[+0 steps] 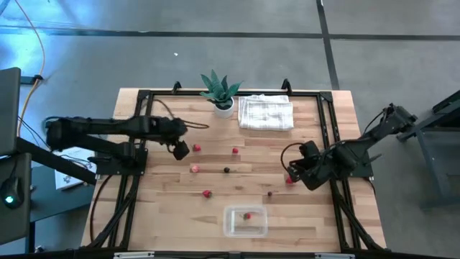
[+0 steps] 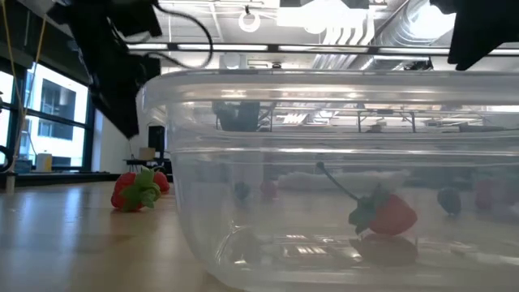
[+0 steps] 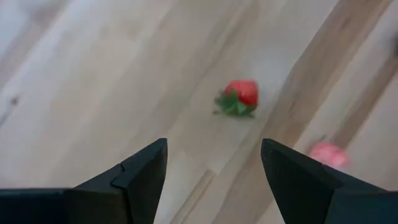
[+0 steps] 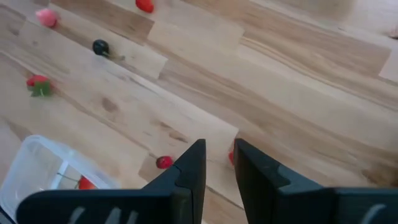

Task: Pick and placing Produce into tupperware
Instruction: Put the strawberry into the transparent bin

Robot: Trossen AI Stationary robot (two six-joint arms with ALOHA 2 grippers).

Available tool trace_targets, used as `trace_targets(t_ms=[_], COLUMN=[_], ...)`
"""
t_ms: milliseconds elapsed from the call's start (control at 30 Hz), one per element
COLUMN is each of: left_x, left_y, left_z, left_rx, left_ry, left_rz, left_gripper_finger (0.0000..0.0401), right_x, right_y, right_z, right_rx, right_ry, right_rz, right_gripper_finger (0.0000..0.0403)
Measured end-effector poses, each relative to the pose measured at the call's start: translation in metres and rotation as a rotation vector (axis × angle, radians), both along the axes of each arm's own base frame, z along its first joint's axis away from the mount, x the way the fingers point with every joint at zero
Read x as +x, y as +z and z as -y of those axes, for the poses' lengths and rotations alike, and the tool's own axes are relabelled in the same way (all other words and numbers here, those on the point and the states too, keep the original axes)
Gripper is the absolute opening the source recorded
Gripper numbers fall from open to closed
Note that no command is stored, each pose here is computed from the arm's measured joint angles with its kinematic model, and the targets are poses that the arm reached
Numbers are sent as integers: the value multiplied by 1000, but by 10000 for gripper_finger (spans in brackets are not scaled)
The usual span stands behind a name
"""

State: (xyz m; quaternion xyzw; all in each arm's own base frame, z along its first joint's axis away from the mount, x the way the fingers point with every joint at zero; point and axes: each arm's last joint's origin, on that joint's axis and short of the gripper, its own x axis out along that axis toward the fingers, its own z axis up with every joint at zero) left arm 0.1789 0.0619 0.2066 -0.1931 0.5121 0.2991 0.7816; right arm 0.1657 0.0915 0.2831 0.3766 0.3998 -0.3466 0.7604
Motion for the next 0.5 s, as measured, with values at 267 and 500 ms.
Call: trace_targets(t_ms=[267, 500], left_x=[24, 28], left_y=[-31, -34], left_z=[-6, -14], left_rx=[-184, -188], left_ry=[119, 303], left_rz=[-15, 41], left_gripper_finger=[248, 248], right_x=[8, 9], right_y=[2, 2], right_z=[1, 1], right_rx=[0, -4], right_ry=[51, 64], right_rz=[45, 46], right_gripper_finger=[74, 74])
